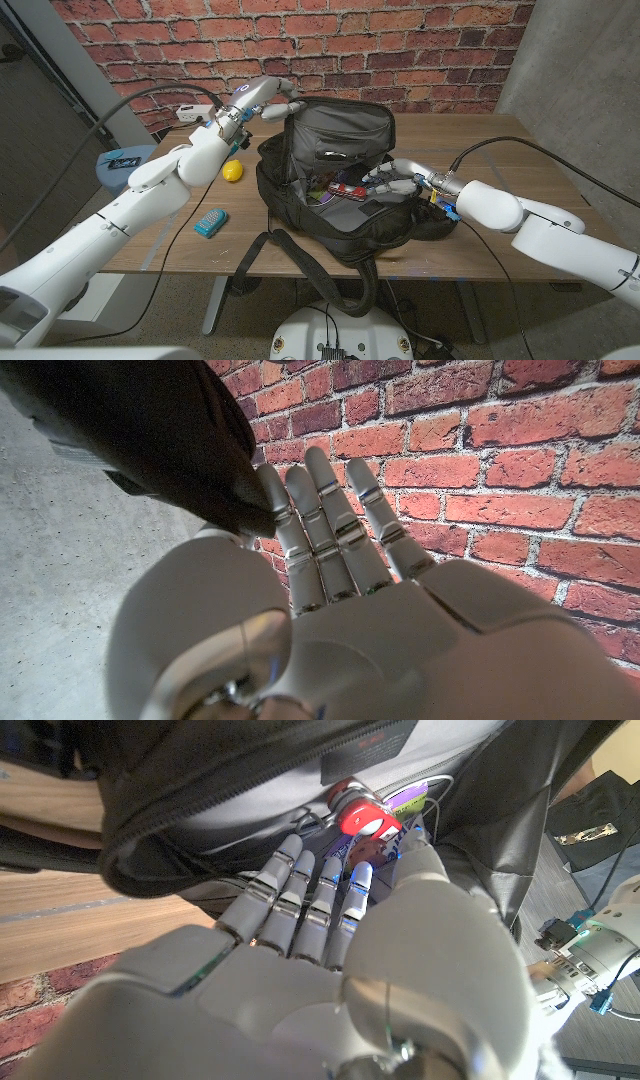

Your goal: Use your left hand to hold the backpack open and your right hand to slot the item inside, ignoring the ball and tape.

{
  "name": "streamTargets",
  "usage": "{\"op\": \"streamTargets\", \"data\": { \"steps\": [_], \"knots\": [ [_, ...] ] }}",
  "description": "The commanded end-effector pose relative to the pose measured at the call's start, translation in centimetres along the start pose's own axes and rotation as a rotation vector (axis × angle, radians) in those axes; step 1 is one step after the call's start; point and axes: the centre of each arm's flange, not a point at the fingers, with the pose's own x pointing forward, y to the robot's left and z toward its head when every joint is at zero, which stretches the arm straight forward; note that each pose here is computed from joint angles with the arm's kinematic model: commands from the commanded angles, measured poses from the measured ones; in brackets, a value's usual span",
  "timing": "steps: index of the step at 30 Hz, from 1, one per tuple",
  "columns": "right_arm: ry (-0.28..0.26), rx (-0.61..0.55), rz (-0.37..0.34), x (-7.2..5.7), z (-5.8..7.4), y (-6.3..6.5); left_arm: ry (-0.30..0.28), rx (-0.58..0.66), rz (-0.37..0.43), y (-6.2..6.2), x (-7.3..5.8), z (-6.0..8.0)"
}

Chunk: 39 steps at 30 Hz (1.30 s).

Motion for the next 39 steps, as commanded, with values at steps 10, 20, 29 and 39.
{"op": "streamTargets", "data": {
  "steps": [10,20,29,39],
  "knots": [
    [0.002,0.016,0.002,-1.5,1.3,-0.5,-0.007,-0.001,0.005,0.4,-0.5,-0.4],
    [0.003,0.024,-0.039,-3.0,1.8,-0.5,-0.026,-0.017,0.017,0.3,-0.3,0.2],
    [-0.003,-0.003,-0.062,-3.9,2.1,-1.0,-0.048,-0.038,0.029,-0.1,0.0,1.1],
    [0.019,0.010,-0.091,-5.1,1.8,-1.6,-0.072,-0.060,0.046,-0.6,0.5,1.9]
  ]
}}
